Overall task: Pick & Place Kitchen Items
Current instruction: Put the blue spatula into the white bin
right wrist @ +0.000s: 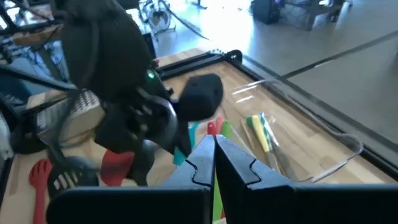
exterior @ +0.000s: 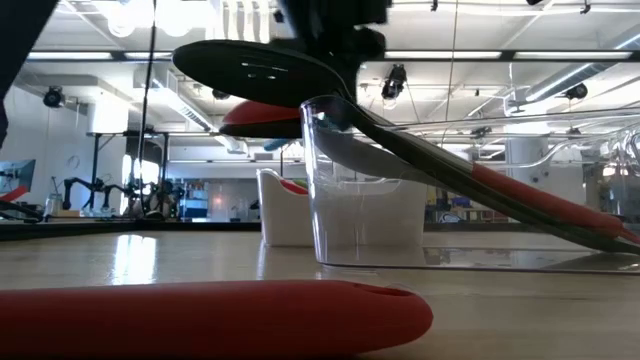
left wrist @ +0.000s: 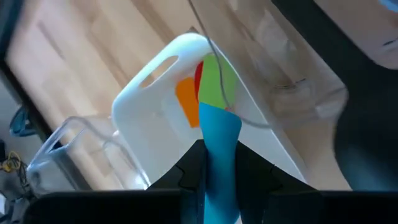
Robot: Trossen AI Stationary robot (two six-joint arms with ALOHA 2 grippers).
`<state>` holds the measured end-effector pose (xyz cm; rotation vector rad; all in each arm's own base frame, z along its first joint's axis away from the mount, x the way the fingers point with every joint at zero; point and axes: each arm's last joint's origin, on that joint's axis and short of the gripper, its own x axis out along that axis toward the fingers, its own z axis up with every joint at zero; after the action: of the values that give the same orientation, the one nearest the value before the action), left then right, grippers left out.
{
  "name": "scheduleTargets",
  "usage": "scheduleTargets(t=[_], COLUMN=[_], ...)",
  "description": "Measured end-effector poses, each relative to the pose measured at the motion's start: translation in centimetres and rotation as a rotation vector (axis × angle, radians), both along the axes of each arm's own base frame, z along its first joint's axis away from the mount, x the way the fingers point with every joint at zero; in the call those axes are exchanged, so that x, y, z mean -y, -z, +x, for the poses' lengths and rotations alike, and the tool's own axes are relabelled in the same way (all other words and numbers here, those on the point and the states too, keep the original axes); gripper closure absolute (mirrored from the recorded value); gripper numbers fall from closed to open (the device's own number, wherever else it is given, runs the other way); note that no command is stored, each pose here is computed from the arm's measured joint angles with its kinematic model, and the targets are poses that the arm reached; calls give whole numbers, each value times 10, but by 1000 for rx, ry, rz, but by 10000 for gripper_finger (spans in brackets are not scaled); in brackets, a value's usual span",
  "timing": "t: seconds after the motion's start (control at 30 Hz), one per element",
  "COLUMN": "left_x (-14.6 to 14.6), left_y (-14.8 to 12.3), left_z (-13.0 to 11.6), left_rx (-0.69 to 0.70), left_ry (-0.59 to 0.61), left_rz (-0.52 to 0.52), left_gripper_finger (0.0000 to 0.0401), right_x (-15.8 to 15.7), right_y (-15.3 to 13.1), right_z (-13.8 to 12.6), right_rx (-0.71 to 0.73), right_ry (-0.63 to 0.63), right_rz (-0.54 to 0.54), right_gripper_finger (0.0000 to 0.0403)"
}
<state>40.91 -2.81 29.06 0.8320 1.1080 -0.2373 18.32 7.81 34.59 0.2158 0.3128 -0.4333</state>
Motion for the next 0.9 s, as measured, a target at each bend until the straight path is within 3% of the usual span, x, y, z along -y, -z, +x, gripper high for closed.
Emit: scheduleTargets(t=[0.17, 0.43, 0.6, 0.9], left_x=[2, -2, -6, -8], left_y=[15, 33, 46, 57], left_z=[26, 48, 54, 59], left_rx=[-48, -121, -159, -177], left_ry=[15, -41, -113, -88], left_rz=[24, 69, 46, 20], left_gripper_finger=[344, 344, 344, 344], right_x=[1, 2, 2, 2], right_y=[2, 3, 3, 3], right_z=[-3, -5, -5, -5], right_rx=[-34, -47, -53, -52], right_ry=[-18, -18, -18, -18], right_rz=[-4, -10, -14, -14], right_gripper_finger=[394, 394, 394, 394])
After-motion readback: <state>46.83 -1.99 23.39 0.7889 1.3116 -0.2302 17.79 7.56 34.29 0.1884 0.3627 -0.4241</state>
